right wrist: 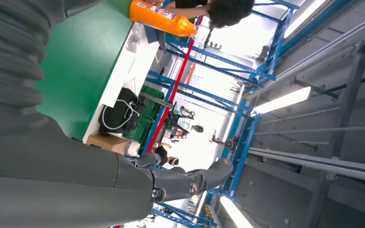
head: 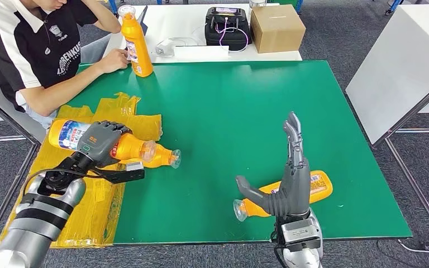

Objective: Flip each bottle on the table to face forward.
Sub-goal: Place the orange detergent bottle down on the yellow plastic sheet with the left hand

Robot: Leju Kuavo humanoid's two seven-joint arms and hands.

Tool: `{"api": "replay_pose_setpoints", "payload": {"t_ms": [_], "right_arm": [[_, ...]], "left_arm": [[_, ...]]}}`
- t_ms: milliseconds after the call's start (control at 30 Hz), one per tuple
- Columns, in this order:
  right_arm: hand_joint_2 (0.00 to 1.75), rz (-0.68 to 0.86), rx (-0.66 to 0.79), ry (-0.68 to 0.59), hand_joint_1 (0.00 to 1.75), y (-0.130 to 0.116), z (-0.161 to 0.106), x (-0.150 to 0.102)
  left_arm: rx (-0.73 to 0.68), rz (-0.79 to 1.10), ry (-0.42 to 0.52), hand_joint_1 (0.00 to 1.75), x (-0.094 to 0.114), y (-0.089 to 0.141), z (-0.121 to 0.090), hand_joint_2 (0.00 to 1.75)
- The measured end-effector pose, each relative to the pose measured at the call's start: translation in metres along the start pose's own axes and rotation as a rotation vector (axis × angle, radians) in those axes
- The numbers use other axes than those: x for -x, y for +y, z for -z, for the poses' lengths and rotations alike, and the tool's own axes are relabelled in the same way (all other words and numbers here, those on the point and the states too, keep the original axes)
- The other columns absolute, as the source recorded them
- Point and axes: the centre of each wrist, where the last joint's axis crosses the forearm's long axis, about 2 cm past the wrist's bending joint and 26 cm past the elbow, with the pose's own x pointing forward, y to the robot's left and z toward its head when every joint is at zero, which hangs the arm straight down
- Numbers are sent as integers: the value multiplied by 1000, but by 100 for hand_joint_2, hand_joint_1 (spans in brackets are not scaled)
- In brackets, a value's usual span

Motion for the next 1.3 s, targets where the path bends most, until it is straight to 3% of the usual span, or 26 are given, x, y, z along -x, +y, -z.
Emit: {"api": "replay_pose_setpoints", "payload": {"t_ms": [233, 567, 1033, 1300], "right_arm": [[175, 3, -8, -11, 0, -5, 3, 2], [175, 11, -35, -2, 0, -6, 12, 9], [175, 15, -62, 15, 0, -4, 21, 18], [175, 10, -75, 24, 0, 0, 28, 21]], "left_arm": [[238, -19, -65, 175, 47, -3, -9, 175], [359, -73, -89, 175, 75, -7, -21, 175], [440, -133, -155, 175, 69, -26, -28, 175], [363, -105, -154, 175, 28, -49, -16, 175]]}}
